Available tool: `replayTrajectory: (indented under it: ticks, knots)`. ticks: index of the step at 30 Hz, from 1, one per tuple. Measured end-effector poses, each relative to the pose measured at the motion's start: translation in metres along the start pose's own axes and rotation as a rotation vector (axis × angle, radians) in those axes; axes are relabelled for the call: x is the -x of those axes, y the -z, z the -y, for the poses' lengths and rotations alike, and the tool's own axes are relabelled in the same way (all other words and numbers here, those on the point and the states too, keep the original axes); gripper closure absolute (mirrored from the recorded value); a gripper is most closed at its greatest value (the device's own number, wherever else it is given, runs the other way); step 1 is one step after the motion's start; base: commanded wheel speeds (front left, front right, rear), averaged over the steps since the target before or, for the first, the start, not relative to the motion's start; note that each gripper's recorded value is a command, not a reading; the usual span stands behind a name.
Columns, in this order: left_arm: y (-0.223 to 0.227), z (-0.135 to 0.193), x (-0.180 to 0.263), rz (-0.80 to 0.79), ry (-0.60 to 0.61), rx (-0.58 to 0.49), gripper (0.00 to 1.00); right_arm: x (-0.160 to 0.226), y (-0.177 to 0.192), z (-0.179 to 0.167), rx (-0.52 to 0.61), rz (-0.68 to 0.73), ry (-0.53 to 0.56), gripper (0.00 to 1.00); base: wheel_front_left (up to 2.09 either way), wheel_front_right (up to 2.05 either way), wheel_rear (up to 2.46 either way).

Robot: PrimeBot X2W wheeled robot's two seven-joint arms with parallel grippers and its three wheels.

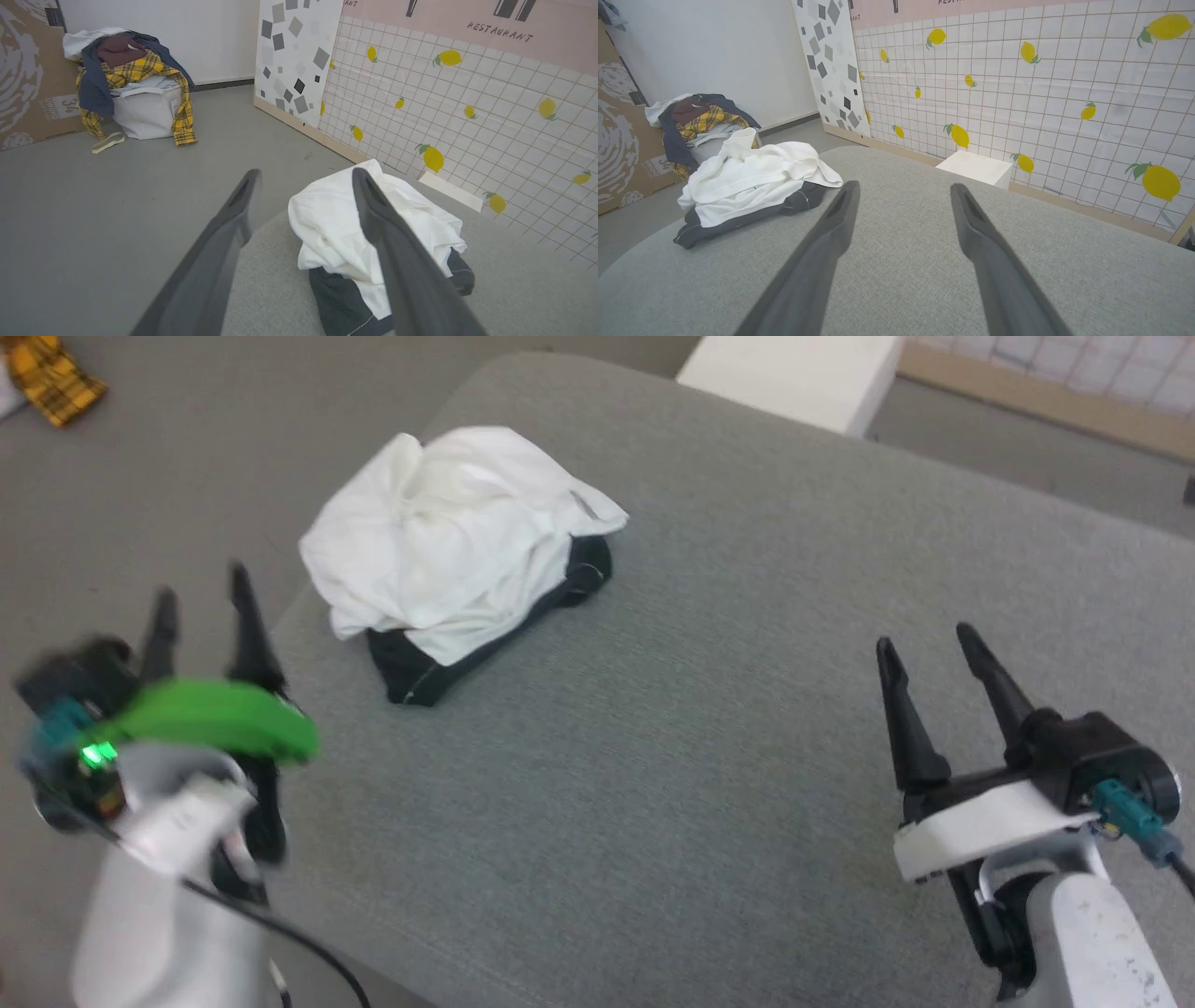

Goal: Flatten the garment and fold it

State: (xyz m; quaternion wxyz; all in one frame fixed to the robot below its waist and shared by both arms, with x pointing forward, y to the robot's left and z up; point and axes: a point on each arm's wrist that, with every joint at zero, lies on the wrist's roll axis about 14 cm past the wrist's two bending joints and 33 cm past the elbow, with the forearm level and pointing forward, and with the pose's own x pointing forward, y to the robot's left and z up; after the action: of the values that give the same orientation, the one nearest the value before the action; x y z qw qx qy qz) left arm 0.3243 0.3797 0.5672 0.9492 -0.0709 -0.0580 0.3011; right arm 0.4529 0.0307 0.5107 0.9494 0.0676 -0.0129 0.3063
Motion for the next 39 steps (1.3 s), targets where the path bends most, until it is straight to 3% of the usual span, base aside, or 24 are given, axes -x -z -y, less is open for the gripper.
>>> replayTrajectory:
  ticks: [6, 12, 22, 30, 31, 32, 33, 39]
  knots:
    - [-0.007, 0.018, -0.065, -0.052, 0.024, 0.024, 0.0, -0.006, 0.01, 0.03, -0.019, 0.002, 0.064, 0.0, 0.0, 0.0, 0.0]
    - [0.051, 0.037, -0.105, -0.326, 0.039, -0.017, 0.0, 0.0, 0.028, 0.067, -0.035, -0.01, 0.149, 0.0, 0.0, 0.0, 0.0]
    - [0.187, 0.033, -0.082, -0.893, -0.138, 0.034, 0.0, 0.025, 0.076, 0.121, -0.056, -0.093, 0.292, 0.0, 0.0, 0.0, 0.0]
    - [0.223, 0.04, -0.066, -1.056, -0.181, 0.086, 0.0, 0.039, 0.096, 0.144, -0.057, -0.128, 0.355, 0.0, 0.0, 0.0, 0.0]
    - [0.223, 0.041, -0.064, -1.069, -0.178, 0.098, 0.4, 0.04, 0.096, 0.144, -0.056, -0.128, 0.356, 0.0, 0.0, 0.0, 0.0]
    - [0.222, 0.042, -0.063, -1.074, -0.173, 0.109, 0.62, 0.04, 0.096, 0.144, -0.056, -0.127, 0.356, 0.0, 0.0, 0.0, 0.0]
    - [0.221, 0.043, -0.062, -1.072, -0.165, 0.11, 1.0, 0.04, 0.095, 0.143, -0.056, -0.124, 0.356, 0.0, 0.0, 0.0, 0.0]
    - [0.195, 0.04, -0.074, -0.847, -0.087, 0.023, 1.0, 0.044, 0.084, 0.142, -0.051, -0.113, 0.363, 0.0, 0.0, 0.0, 0.0]
